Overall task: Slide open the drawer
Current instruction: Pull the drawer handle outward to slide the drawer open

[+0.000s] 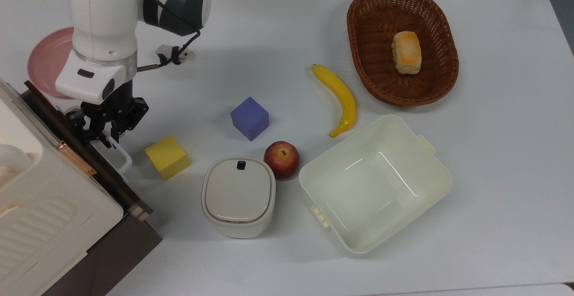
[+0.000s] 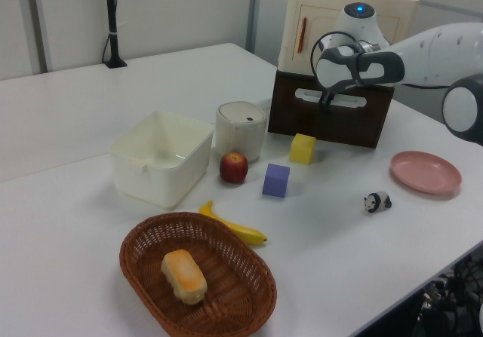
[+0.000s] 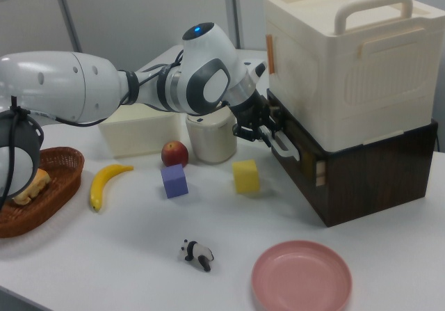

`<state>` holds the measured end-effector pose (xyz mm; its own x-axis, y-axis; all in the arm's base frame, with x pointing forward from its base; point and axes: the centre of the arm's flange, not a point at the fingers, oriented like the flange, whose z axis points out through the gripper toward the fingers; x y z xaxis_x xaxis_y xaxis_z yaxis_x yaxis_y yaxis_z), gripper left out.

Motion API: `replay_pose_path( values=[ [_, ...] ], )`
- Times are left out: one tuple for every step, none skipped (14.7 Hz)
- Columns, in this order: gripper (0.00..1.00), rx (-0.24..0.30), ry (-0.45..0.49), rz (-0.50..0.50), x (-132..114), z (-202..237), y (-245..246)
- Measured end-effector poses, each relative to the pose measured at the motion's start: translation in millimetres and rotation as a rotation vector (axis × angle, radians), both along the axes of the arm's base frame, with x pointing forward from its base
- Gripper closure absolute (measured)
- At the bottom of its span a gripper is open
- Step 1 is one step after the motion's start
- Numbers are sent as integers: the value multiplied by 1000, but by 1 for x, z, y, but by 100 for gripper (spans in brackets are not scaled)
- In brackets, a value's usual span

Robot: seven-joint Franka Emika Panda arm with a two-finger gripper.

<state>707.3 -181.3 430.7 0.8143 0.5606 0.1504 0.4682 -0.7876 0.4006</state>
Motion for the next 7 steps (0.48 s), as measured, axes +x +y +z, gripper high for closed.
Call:
replay_pose_path(
  values=[
    [88,1,2,1,-1,0,1],
    [88,1,3,2,-3,1,2],
    [88,2,5,4,-4,1,4],
    [88,3,8,5,-5,1,5],
    [88,5,10,7,-8,1,7],
    [88,6,13,9,-10,1,10],
    [88,7,16,11,-12,2,12]
  ],
)
